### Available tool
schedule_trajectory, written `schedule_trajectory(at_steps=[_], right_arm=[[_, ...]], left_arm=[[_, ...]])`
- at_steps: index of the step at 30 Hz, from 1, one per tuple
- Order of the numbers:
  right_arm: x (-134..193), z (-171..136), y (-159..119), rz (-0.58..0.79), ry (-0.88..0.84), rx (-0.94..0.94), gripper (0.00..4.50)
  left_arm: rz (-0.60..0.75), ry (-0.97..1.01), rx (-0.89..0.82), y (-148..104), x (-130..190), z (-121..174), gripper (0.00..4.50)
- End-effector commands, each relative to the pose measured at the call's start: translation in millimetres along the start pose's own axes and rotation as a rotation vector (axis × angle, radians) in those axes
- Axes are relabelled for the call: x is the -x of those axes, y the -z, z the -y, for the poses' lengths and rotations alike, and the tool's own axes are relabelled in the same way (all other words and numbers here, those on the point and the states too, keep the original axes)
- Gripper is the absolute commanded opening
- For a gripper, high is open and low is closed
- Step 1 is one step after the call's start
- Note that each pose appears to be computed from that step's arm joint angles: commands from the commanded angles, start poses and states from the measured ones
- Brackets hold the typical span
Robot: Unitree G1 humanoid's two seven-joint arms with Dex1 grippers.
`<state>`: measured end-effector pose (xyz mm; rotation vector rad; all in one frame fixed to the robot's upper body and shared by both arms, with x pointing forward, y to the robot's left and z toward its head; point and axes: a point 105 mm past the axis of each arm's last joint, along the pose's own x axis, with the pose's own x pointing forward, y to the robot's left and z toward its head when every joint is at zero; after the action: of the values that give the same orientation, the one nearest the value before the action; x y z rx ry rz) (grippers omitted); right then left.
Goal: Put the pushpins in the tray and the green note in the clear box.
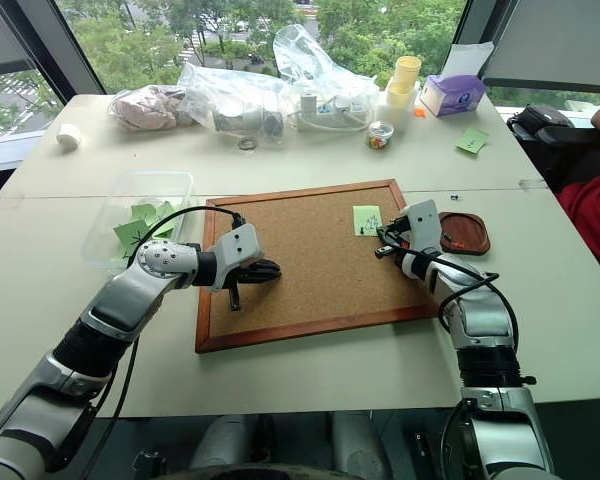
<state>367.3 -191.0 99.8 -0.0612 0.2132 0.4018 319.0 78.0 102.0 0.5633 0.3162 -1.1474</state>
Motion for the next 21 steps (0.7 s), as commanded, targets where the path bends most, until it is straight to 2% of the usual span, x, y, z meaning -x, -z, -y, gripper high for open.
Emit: schedule_trajectory(at_steps=[1,4,21], right_arm=[[9,5,-32,0.157,0.046,0.045,0.03],[15,12,-39,0.212,0.099,0.033,0.03],[20,20,-43,0.251,0.147,-0.004,0.03]], left_arm=[[-0.037,0.038,0.018,10,-2,9,0.47],[-0.044,0.048,0.02,12,-2,11,0.47],[-0.062,0.078,0.025,16,-3,16,0.47]])
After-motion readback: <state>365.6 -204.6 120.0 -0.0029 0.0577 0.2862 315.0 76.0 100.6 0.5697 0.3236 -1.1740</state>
